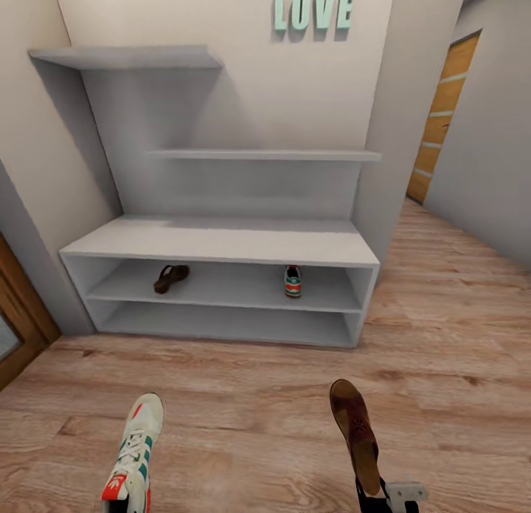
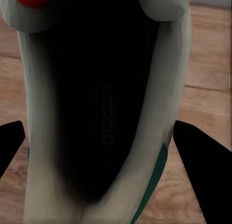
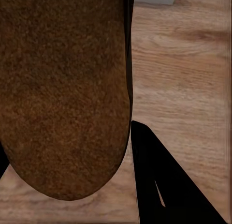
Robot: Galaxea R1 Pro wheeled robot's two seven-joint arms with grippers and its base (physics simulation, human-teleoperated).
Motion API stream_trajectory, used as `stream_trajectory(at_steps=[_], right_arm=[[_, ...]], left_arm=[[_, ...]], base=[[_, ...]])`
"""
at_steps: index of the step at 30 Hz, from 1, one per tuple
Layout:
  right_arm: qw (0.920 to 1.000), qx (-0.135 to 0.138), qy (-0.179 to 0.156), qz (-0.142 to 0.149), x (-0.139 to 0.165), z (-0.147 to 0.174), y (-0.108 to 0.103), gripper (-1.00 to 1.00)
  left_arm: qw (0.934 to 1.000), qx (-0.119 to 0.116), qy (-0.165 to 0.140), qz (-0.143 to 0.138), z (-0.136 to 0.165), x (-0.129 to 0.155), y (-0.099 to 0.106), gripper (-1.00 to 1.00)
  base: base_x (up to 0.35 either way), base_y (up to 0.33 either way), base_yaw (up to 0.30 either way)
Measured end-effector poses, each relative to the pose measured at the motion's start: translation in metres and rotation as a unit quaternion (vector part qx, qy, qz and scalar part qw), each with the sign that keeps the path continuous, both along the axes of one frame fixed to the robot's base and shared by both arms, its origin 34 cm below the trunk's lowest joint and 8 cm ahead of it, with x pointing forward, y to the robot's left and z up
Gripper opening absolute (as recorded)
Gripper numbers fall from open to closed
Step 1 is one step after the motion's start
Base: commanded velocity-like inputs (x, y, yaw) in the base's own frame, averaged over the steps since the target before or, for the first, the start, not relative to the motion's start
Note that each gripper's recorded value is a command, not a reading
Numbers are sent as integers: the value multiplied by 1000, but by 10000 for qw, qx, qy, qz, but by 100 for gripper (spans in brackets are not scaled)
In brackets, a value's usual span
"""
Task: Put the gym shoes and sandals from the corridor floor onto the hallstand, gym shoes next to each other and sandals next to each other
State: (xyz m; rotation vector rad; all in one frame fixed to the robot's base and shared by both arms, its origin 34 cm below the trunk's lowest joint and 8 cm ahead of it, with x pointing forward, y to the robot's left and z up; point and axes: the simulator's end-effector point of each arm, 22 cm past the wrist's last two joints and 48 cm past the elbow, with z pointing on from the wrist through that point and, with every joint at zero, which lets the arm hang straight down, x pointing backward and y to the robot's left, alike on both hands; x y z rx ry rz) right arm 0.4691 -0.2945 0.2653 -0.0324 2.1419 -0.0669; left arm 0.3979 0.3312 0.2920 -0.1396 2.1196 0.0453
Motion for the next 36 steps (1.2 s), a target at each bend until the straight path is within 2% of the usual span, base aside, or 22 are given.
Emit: stream_trajectory(at_steps=[7, 18, 36], right_arm=[[10000, 0, 3, 5, 0, 0, 0, -100], [10000, -1, 9, -4, 0, 0, 0, -100], [10000, 1, -22, 0, 2, 1, 0, -100]], left_arm=[[10000, -11, -4, 11, 0, 0, 0, -100], [10000, -6, -3, 11, 0, 0, 0, -100], [10000, -18, 17, -3, -1, -1, -1, -100]], base=[[104, 206, -263], [5, 11, -260], [0, 0, -22]])
